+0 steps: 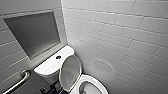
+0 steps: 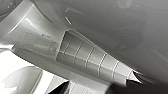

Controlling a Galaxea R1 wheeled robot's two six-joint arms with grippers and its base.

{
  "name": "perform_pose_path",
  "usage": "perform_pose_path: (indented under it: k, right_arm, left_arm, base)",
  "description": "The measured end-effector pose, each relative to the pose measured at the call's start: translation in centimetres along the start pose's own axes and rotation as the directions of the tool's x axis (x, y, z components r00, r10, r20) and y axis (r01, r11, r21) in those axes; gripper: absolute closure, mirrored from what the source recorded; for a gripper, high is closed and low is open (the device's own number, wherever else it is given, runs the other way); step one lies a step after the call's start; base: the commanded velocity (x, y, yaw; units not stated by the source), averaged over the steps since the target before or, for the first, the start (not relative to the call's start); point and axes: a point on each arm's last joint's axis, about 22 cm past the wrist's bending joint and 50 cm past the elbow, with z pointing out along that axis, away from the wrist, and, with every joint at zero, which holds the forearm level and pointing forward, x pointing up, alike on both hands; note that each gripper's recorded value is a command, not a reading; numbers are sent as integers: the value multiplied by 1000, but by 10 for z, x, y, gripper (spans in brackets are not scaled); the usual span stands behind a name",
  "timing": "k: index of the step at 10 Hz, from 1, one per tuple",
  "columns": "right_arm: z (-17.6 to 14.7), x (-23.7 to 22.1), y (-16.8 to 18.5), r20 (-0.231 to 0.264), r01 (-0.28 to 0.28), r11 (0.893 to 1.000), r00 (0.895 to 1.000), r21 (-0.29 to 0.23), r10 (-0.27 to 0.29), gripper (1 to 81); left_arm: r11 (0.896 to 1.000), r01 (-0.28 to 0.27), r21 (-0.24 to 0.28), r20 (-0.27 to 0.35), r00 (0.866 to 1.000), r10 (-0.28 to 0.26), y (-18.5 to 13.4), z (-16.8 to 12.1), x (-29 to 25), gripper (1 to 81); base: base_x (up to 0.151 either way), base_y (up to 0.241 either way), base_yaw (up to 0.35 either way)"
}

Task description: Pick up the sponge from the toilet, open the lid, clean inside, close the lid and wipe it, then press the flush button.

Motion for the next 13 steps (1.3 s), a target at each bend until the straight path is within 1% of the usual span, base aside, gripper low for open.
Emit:
perform_pose_path:
  k: [2, 3, 4, 5, 6, 7, 8, 9, 10, 11, 12, 13]
  right_arm:
    - [0, 1, 0, -1, 0, 1000, 1000, 0, 0, 811]
    - [0, -1, 0, 1, -1, 1000, 1000, 0, 1, 811]
    - [-1, -3, 1, 4, -1, 1000, 1000, -1, 1, 811]
    - [-1, -3, 0, 3, -2, 1000, 1000, -1, 2, 811]
    - [-1, -2, 0, 2, -1, 1000, 1000, 0, 1, 811]
    - [-1, -3, 0, 3, -2, 1000, 1000, -1, 2, 811]
    - [-1, -3, 1, 2, -1, 1000, 1000, -1, 1, 811]
    - [-1, -3, 1, 3, 0, 1000, 1000, -1, 0, 811]
    - [-1, -1, 3, 1, 2, 1000, 1000, -3, -2, 811]
    - [-2, 2, 6, -2, 6, 1000, 1000, -7, -6, 811]
    - [-3, 5, 7, -5, 12, 1000, 1000, -9, -12, 811]
    - [-2, 8, 6, -10, 15, 1000, 1000, -7, -15, 811]
  left_arm:
    - [999, -30, 27, -81, 996, 32, -13, -35, 42, 10]
    - [999, -38, 25, -98, 994, 41, -12, -44, 52, 10]
    - [998, -52, 19, -89, 995, 53, -10, -45, 50, 10]
    - [996, -81, 28, -60, 995, 83, -16, -47, 43, 10]
    - [988, -144, 56, -6, 989, 145, -30, -54, 34, 10]
    - [973, -218, 79, 41, 976, 215, -46, -62, 31, 10]
    - [945, -307, 114, 86, 951, 298, -68, -72, 34, 10]
    - [902, -401, 162, 133, 914, 383, -95, -87, 44, 10]
    - [835, -507, 212, 203, 859, 470, -126, -109, 53, 10]
    - [752, -618, 230, 304, 780, 547, -154, -130, 54, 10]
    - [666, -716, 209, 416, 682, 602, -184, -146, 46, 10]
    - [592, -789, 164, 517, 580, 629, -214, -164, 35, 10]
  base:
    - [0, 0, 0]
    - [0, 0, 0]
    - [0, 0, 0]
    - [0, 0, 0]
    - [0, 0, 0]
    - [0, 0, 0]
    - [0, 0, 0]
    - [0, 0, 0]
    - [0, 0, 0]
    - [0, 0, 0]
    - [0, 0, 0]
    - [0, 0, 0]
